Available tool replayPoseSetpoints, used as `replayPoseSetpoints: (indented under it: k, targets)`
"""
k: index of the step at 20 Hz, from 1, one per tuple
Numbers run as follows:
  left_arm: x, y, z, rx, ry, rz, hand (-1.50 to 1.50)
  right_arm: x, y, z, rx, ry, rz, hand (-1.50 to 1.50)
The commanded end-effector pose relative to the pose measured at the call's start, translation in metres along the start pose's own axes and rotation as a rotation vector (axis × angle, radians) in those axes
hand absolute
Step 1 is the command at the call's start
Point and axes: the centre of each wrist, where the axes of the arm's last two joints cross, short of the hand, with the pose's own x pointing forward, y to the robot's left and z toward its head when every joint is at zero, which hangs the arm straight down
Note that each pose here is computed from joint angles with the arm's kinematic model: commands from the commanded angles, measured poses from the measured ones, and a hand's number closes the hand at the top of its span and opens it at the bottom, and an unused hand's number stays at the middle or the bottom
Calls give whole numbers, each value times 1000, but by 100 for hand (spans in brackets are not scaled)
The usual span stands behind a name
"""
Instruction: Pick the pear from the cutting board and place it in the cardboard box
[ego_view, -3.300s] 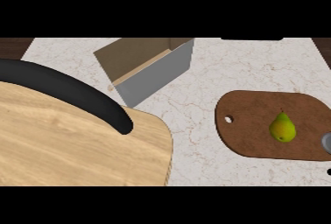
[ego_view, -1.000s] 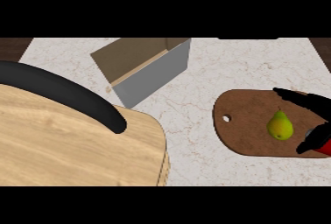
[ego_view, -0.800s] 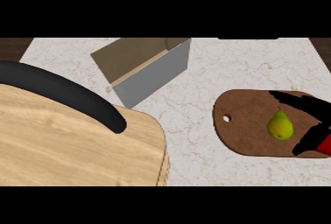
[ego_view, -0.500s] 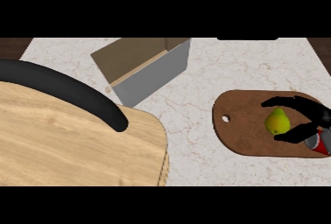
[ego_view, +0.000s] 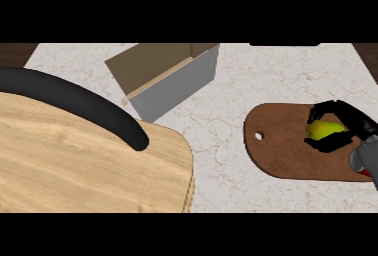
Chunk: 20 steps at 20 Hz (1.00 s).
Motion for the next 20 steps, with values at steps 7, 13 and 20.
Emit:
replayPoseSetpoints:
  k: [7, 13, 20]
  targets:
    - [-9, 19, -2, 41, 14, -22, 0, 124, 35, -40, -309, 40, 368, 150]
    - [0, 0, 1, 46, 41, -9, 0, 179, 20, -9, -502, -19, 423, 150]
    - [-3, 11, -5, 28, 22, -6, 0, 256, -6, 12, -590, -257, 425, 150]
